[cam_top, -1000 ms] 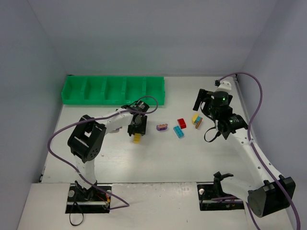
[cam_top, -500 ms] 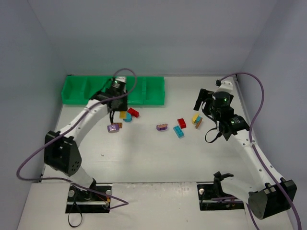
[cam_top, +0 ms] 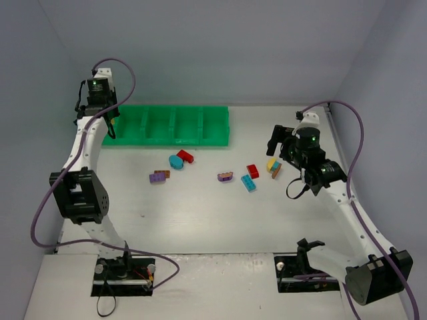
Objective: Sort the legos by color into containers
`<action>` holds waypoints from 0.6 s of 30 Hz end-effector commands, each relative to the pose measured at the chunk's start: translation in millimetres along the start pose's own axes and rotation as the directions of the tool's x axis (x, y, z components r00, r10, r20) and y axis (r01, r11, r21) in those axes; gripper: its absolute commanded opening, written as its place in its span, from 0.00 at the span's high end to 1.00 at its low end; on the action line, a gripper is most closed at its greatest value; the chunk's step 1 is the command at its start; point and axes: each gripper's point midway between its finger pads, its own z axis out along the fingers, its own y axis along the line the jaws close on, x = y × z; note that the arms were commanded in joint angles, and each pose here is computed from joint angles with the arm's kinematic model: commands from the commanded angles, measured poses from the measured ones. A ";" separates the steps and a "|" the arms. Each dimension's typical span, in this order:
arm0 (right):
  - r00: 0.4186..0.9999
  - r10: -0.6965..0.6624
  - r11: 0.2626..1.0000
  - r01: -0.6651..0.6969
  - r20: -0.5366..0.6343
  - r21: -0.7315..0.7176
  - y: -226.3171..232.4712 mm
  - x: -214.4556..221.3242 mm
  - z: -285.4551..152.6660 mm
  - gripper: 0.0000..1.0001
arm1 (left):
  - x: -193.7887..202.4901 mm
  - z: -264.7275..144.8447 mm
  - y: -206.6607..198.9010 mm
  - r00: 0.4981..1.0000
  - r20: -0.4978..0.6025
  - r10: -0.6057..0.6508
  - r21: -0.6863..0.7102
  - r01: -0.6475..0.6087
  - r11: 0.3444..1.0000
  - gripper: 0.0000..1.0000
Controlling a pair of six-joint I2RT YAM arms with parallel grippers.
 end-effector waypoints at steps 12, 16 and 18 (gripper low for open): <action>1.000 -0.026 0.989 0.028 0.016 -0.144 22.2 2.7 -1.8 0.06 | -45.6 104.9 74.0 0.980 0.130 0.150 -0.188 -0.124 0.974 1.00; 1.000 -0.025 0.985 0.024 -0.006 -0.171 27.2 7.0 0.5 0.07 | -41.1 134.6 77.9 0.982 0.145 0.125 -0.186 -0.097 0.978 1.00; 1.000 -0.023 0.983 0.020 -0.013 -0.182 29.1 8.4 0.3 0.05 | -44.2 141.4 81.0 0.981 0.162 0.109 -0.192 -0.077 0.978 1.00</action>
